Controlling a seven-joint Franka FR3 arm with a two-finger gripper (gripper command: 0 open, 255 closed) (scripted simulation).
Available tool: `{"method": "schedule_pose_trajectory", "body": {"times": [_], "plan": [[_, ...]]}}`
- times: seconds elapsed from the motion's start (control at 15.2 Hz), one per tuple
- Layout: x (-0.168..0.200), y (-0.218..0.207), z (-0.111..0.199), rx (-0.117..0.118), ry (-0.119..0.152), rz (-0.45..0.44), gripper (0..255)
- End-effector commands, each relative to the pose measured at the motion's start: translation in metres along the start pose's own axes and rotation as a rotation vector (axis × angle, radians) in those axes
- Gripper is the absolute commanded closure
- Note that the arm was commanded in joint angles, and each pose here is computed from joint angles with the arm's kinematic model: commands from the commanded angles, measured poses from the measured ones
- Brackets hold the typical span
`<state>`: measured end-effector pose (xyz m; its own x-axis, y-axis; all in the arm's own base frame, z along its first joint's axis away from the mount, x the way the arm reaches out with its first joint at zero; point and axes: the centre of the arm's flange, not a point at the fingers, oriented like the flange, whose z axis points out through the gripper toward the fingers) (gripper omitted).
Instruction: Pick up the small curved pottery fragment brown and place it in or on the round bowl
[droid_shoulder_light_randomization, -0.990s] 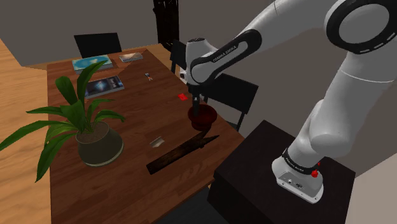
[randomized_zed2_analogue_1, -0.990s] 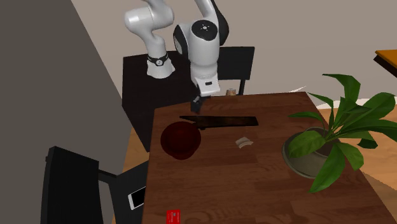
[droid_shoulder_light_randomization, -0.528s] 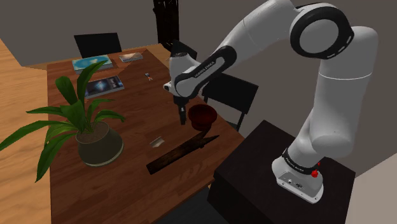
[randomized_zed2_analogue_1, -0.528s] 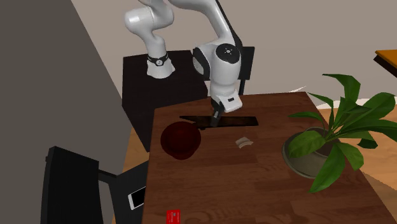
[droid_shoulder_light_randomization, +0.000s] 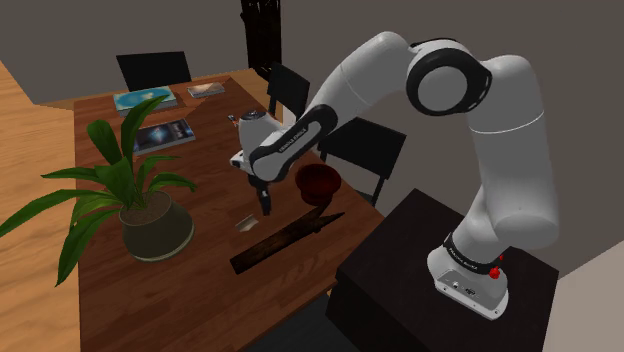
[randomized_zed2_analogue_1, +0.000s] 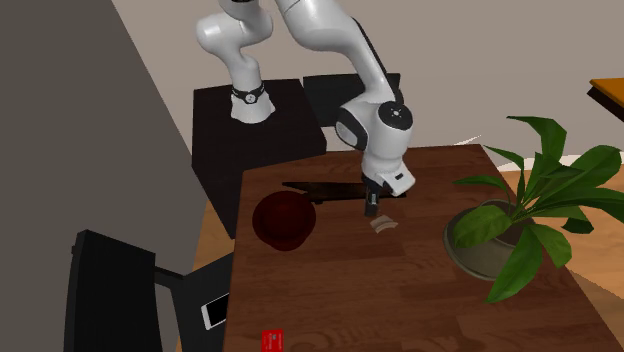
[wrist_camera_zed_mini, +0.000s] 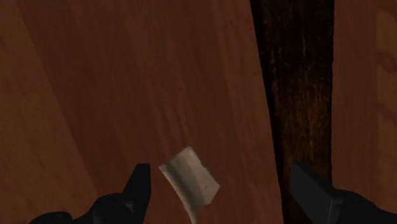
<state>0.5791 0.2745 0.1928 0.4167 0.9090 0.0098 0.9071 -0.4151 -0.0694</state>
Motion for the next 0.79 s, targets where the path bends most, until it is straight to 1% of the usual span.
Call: {"method": "schedule_pose_trajectory", "body": {"times": [0.0,0.33,0.73], "plan": [[0.019,-0.004,0.018,-0.003,0.003,-0.050,0],[0.065,-0.013,0.055,-0.010,0.010,-0.162,0],[0.065,-0.013,0.087,-0.010,0.010,-0.162,0]]}}
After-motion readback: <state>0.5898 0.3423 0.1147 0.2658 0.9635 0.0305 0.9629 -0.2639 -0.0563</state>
